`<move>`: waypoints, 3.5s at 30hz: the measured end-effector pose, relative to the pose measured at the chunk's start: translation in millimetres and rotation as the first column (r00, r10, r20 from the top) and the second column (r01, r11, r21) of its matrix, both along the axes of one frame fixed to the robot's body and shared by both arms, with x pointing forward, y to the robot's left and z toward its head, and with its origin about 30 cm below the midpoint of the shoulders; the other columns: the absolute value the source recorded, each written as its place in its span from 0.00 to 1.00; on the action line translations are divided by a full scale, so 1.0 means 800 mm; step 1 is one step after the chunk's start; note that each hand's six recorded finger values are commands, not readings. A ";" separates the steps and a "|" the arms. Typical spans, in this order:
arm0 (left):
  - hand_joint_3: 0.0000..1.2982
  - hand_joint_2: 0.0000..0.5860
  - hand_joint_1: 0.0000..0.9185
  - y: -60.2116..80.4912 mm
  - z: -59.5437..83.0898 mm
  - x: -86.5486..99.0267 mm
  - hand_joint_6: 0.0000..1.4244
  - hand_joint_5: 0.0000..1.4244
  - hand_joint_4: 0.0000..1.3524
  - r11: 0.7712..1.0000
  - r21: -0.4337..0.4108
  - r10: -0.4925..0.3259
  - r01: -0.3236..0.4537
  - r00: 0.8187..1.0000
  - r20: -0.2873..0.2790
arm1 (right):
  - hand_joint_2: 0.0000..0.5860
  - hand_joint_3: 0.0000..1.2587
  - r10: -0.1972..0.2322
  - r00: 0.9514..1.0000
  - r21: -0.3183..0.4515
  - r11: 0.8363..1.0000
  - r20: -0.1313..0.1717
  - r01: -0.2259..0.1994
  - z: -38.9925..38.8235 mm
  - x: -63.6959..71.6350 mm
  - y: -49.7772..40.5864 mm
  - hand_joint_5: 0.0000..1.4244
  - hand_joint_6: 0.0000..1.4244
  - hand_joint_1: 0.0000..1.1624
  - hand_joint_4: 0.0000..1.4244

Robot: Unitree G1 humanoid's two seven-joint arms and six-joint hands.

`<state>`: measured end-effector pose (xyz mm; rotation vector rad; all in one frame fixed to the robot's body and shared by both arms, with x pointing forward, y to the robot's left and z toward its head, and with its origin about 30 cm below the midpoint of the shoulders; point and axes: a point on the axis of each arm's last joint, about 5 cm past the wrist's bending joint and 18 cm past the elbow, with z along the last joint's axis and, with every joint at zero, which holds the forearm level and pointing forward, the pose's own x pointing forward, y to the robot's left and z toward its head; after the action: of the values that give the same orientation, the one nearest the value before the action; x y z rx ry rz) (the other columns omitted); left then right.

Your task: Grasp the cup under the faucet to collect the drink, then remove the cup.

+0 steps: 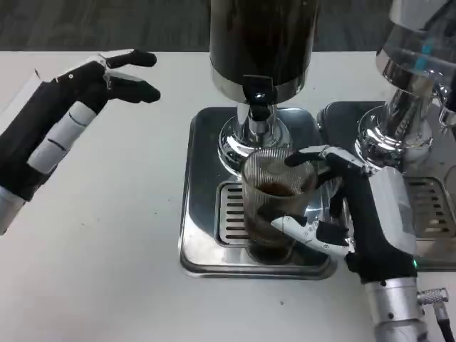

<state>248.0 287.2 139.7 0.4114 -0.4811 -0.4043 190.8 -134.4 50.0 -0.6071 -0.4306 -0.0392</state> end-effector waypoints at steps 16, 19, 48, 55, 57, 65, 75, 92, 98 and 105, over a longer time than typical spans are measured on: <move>0.24 0.32 0.00 0.002 -0.007 -0.005 0.27 0.29 0.35 0.999 -0.020 0.033 -0.034 0.999 -0.015 | 0.32 0.49 -0.070 0.997 -0.002 0.998 0.012 0.070 -0.0061 -0.010 -0.010 0.64 0.87 0.71 0.52; 0.24 0.32 0.00 0.003 -0.010 -0.008 0.27 0.29 0.35 0.999 -0.014 0.039 -0.039 0.999 -0.018 | 0.32 0.49 -0.074 0.997 -0.004 0.997 0.033 0.074 -0.0029 -0.011 -0.011 0.64 0.87 0.71 0.52; 0.23 0.31 0.00 -0.001 -0.043 -0.048 0.25 0.28 0.33 0.993 0.120 -0.009 0.018 0.997 -0.082 | 0.30 0.51 -0.149 0.984 0.017 0.989 0.094 0.148 0.0080 -0.035 -0.023 0.67 0.90 0.73 0.53; 0.22 0.30 0.00 0.001 -0.041 -0.055 0.25 0.27 0.33 0.986 0.165 -0.021 0.031 0.998 -0.063 | 0.29 0.51 -0.167 0.981 0.021 0.986 0.100 0.166 0.0103 -0.041 -0.027 0.67 0.90 0.73 0.53; 0.22 0.30 0.00 0.000 -0.042 -0.057 0.25 0.27 0.33 0.985 0.168 -0.026 0.036 0.998 -0.064 | 0.29 0.51 -0.170 0.980 0.023 0.985 0.100 0.169 0.0109 -0.041 -0.027 0.67 0.90 0.73 0.54; 0.22 0.29 0.00 -0.001 -0.044 -0.062 0.24 0.27 0.32 0.975 0.211 -0.052 0.068 0.996 -0.077 | 0.29 0.52 -0.165 0.981 0.020 0.986 0.099 0.164 0.0125 -0.042 -0.028 0.67 0.90 0.74 0.54; 0.19 0.29 0.00 -0.002 -0.036 -0.071 0.20 0.22 0.26 0.922 0.374 -0.106 0.099 0.994 -0.002 | 0.29 0.53 -0.163 0.981 0.018 0.987 0.105 0.162 0.0159 -0.050 -0.029 0.68 0.90 0.75 0.54; 0.16 0.28 0.00 0.004 -0.030 -0.092 0.15 0.14 0.16 0.895 0.436 -0.131 0.094 0.990 0.056 | 0.28 0.53 -0.148 0.984 0.020 0.989 0.100 0.147 0.0253 -0.069 -0.033 0.68 0.90 0.75 0.54; 0.15 0.27 0.00 0.008 -0.025 -0.108 0.15 0.12 0.15 0.877 0.461 -0.182 0.134 0.981 0.062 | 0.27 0.53 -0.132 0.987 0.017 0.991 0.092 0.131 0.0304 -0.081 -0.033 0.68 0.90 0.75 0.54; 0.15 0.26 0.00 0.012 -0.016 -0.118 0.14 0.11 0.13 0.867 0.474 -0.218 0.155 0.973 0.079 | 0.27 0.53 -0.110 0.992 0.010 0.994 0.067 0.109 0.0326 -0.096 -0.032 0.68 0.90 0.75 0.54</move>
<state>153.8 296.6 126.5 0.8670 -0.5536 -0.6903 114.3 -159.9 76.1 -0.6240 -0.4623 -0.1664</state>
